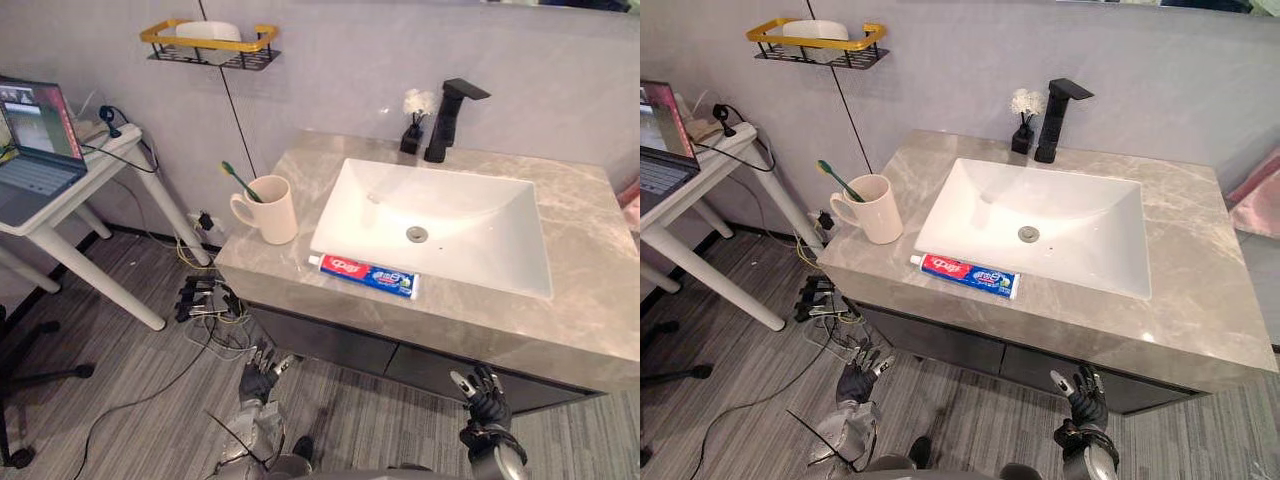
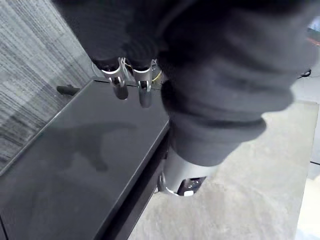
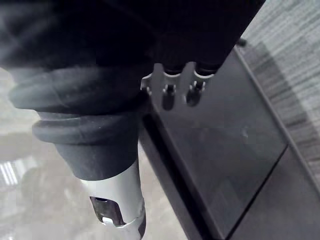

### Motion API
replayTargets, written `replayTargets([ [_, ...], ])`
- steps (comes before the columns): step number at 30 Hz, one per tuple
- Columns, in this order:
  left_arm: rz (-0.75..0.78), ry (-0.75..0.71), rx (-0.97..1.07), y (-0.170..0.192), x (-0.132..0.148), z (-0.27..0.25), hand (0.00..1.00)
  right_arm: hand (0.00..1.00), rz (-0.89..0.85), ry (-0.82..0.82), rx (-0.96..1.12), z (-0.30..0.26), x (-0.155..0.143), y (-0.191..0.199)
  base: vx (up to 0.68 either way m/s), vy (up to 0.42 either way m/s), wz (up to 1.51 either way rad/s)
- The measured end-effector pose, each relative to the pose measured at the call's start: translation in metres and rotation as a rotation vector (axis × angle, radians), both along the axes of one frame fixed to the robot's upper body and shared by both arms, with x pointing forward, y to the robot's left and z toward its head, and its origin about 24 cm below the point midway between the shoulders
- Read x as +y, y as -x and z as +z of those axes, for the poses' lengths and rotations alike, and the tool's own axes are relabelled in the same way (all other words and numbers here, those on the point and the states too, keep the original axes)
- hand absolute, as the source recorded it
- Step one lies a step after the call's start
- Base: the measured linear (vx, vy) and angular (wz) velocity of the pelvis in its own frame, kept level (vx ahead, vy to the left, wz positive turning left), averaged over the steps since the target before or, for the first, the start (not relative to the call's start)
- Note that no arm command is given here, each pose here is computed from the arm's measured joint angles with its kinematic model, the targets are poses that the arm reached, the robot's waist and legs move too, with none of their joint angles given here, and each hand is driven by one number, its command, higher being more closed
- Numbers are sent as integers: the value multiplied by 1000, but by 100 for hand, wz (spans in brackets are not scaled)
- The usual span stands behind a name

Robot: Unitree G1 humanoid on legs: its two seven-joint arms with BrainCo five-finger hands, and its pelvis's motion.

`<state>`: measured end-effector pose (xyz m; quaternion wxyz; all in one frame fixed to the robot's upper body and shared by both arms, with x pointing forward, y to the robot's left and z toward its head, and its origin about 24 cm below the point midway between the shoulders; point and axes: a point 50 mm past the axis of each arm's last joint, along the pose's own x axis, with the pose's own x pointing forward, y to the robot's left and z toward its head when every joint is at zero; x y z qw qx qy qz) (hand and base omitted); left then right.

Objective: Organize washtable

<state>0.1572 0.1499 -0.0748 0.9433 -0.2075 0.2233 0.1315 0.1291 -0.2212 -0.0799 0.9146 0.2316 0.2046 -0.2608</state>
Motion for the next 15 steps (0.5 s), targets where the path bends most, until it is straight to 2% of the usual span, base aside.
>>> replayTargets([
  [7,-1,-11,5,1,3,-1,0,0,-65,-19,35,-4,1,15,29,32,-21],
  [13,-7,-17,-5,-1,3,1,0,0,-216,69,-31,13,-31,20,56,52,-46],
  [14,-10,-74,96,8,24,-18,0,0,-207,-5,66,-13,-17,23,-6,22,-19],
  [15,-10,-74,95,8,24,-18,0,0,-207,-5,66,-13,-17,23,0,0,0],
])
